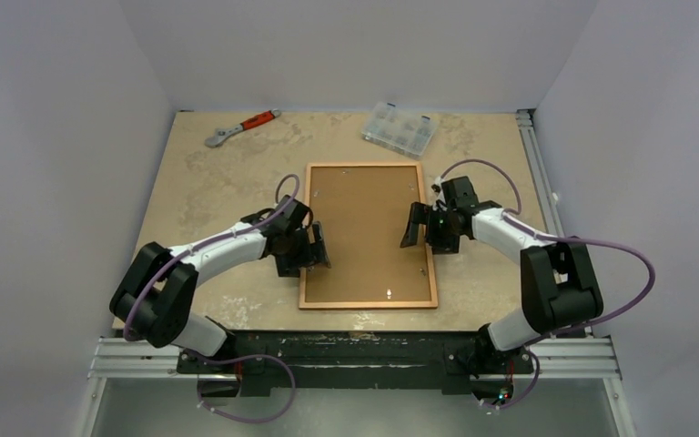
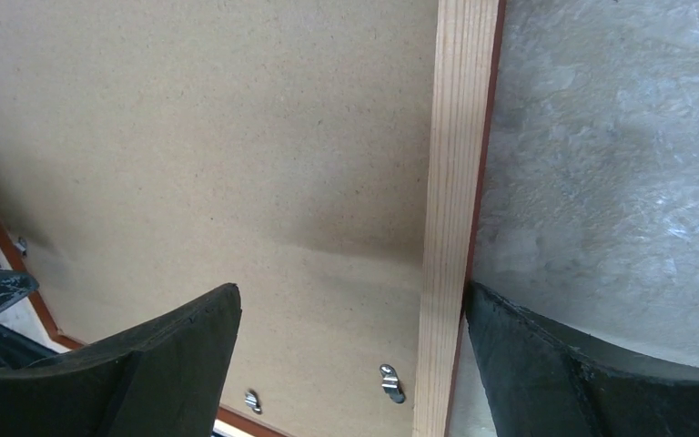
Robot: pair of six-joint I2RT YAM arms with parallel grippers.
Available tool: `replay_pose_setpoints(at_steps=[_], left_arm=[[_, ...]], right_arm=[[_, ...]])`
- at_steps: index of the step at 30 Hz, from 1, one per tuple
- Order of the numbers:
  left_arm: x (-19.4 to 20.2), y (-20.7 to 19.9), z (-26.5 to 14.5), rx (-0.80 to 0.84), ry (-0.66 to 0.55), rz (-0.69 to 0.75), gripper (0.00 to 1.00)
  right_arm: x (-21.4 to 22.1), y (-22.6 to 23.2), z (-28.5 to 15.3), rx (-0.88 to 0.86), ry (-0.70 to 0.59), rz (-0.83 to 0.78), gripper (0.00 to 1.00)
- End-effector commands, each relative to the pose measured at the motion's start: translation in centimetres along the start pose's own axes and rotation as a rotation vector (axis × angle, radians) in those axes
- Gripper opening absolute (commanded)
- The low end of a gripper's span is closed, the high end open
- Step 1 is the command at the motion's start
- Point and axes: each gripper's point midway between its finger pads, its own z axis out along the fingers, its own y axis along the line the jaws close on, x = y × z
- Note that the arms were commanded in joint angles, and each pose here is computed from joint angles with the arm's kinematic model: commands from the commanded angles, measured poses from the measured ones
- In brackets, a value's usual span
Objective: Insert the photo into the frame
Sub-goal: Install the photo frame at the center of the board.
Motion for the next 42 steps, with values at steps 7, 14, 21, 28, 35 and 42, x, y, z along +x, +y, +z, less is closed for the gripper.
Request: replay_pose_setpoints(at_steps=[7,14,21,28,35,42], left_arm=[[2.9,-8.2,0.5,0.129,0.057,0.104,0.78],[4.5,-6.9,0.8,0.019,0.051,0.139,0.78],[3.3,-4.0,-0.2,-0.124,-0.024,0.172,0.82],[2.2,-1.8,-0.9,-0.264,-0.059,0.184,0.78],[2.4,-1.1,-0.1,-0.309,-0.026,0.214,0.72],[2.6,-1.1,0.4,-0.271,-0.007,0.214,0.56]], right_arm=[[4.3,-1.7,-1.3,0.065,0.082,0.022,0.91],[3.7,-2.4,-2.0,0.115,0.030,0.036,0.93],[3.1,-2.2,-2.0,0.118,0.019,0.034,0.93],[3.2,-2.4,-1.9,0.122,0.021,0.033,0.93],[3.0,-2.4,-1.9,0.124,0.021,0.032,0.93],[2.9,-2.3,-1.9,0.124,0.019,0.030,0.93]])
